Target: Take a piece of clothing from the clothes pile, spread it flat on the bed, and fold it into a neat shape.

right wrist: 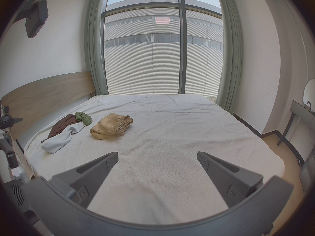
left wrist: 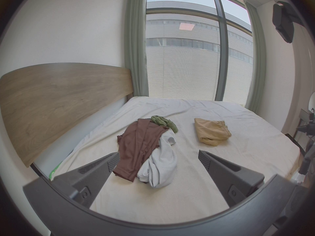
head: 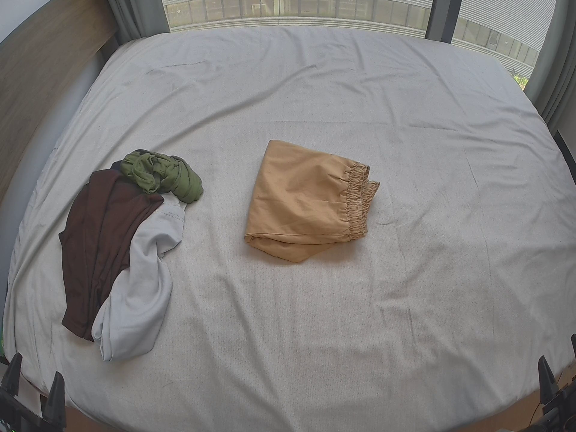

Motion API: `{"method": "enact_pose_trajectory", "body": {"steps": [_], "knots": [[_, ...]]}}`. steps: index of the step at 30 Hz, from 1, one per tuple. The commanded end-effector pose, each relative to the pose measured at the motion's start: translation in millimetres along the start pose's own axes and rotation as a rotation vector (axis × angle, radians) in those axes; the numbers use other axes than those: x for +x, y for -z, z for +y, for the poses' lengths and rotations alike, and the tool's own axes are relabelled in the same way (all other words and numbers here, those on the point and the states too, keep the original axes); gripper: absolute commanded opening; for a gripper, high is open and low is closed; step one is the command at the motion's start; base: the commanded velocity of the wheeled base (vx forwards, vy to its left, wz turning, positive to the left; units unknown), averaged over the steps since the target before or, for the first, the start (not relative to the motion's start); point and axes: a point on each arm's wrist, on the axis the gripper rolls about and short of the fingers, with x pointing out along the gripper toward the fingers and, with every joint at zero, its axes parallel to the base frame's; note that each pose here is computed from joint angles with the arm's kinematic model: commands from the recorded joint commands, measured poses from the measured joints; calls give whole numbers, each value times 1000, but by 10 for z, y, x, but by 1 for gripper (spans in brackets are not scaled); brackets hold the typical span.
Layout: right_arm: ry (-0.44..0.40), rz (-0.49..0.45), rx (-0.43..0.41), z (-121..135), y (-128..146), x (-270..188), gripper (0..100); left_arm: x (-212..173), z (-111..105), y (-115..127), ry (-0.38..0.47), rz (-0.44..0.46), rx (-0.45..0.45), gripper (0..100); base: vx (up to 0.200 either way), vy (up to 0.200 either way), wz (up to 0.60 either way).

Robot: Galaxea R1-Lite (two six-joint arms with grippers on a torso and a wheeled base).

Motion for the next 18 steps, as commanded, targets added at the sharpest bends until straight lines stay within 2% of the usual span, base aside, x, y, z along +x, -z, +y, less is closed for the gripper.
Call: {"method": "enact_pose_trajectory", "body": {"steps": [1,18], "knots": [[1,9,1,0,51,6,100,2,0,60,18,18,3,100,0,0,0],[0,8,2,0,51,5,100,2,0,61,16,20,3,100,0,0,0]]}}
